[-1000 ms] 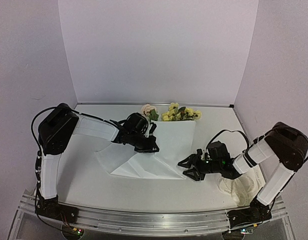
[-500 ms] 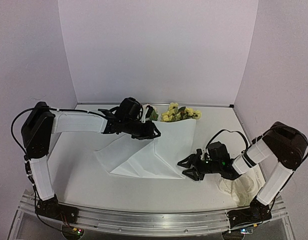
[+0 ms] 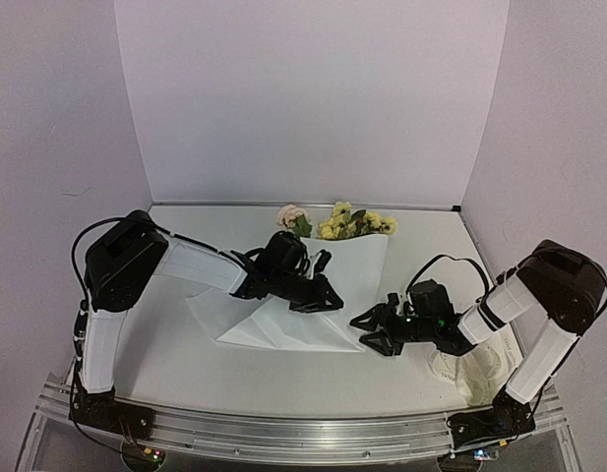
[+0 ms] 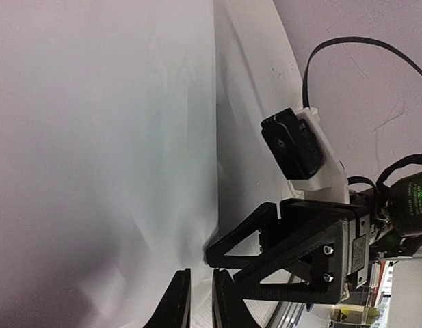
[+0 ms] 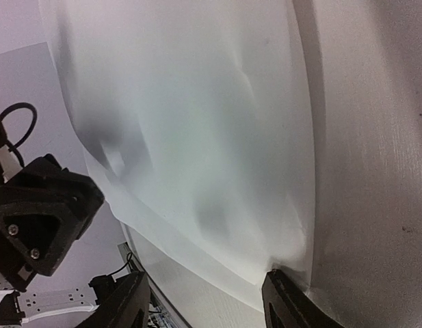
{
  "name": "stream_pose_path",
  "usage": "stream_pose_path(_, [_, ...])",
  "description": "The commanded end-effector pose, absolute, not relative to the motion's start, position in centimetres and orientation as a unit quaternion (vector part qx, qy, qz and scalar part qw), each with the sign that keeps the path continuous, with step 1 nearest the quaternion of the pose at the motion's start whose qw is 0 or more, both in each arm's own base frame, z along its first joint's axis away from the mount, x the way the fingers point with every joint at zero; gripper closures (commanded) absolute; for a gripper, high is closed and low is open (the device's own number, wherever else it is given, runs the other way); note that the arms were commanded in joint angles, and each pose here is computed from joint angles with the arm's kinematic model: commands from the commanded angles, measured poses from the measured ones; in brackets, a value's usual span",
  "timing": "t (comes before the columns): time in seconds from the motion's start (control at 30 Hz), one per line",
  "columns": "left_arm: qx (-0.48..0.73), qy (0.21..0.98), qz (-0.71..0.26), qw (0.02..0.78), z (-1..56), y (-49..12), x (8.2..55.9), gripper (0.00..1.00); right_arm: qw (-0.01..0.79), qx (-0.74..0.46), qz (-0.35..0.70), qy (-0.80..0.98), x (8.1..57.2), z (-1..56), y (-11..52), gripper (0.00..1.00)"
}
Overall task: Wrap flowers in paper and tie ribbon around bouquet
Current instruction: Press the fold line of the 2/3-folded wrapping paper.
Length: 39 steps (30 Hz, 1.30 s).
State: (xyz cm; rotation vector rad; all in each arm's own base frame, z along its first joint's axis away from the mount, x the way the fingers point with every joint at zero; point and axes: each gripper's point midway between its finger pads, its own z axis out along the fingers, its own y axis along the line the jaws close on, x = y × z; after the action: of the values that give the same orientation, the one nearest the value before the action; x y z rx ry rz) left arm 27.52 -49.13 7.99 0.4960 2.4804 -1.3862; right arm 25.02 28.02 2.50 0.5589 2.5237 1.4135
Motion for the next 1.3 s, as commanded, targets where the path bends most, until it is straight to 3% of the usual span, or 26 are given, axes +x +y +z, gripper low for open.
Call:
stream_pose_path(0.0, [0.161, 0.831, -0.517, 0.124, 8.8, -50.4, 27.7, 0.87, 0.064, 0.218, 0.414, 0.882, 22.5, -1.2, 26.2, 0.41])
stream_pose_path(0.57, [0.096, 0.931, -0.349, 0.056, -2.1, -44.3, 26.4, 0.91, 0.073, 0.217, 0.434, 0.871, 22.8, 0.4, 28.0, 0.41])
stream_pose_path(1.27, [0.115, 0.934, -0.335, 0.047, -2.6, -43.9, 26.0, 0.92, 0.091, 0.236, 0.459, 0.852, 29.4, 2.7, 29.3, 0.38])
